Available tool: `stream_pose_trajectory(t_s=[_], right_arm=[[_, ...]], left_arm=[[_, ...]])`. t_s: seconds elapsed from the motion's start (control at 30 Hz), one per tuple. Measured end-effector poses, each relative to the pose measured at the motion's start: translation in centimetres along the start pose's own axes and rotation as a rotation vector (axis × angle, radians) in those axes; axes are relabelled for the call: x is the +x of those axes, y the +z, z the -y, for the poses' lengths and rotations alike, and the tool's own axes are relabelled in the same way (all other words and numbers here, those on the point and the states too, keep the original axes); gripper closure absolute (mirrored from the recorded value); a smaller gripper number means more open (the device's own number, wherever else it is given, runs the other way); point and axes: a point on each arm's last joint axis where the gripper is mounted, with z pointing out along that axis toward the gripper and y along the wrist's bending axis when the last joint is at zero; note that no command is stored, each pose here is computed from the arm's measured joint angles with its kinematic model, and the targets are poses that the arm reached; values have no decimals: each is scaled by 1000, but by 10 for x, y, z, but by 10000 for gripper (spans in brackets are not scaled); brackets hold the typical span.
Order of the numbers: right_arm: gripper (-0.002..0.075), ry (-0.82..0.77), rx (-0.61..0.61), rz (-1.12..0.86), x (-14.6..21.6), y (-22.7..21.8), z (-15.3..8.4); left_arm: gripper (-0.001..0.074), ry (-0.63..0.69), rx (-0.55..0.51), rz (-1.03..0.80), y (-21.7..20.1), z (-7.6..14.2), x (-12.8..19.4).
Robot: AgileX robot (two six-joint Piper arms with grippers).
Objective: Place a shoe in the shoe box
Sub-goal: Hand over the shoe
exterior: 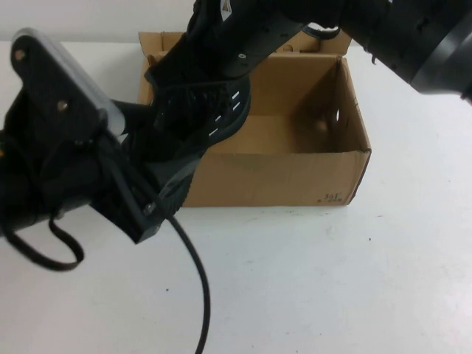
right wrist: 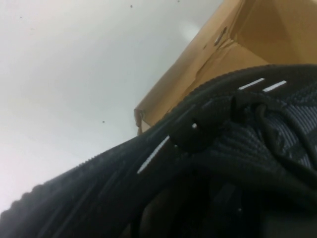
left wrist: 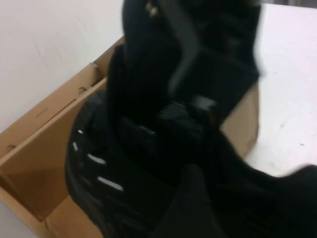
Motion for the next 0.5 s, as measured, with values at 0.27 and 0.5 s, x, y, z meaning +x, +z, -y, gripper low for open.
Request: stream_pose_trajectory(t_s=[0.27,0.5], right_arm=[[724,5,-11,1,0,-3,-1],[724,7,-15,37,-3,-21,0]], left_arm=[[289,-27,-101,-4,14,-9,4],[489,-28,-127,4,13,-12,3]])
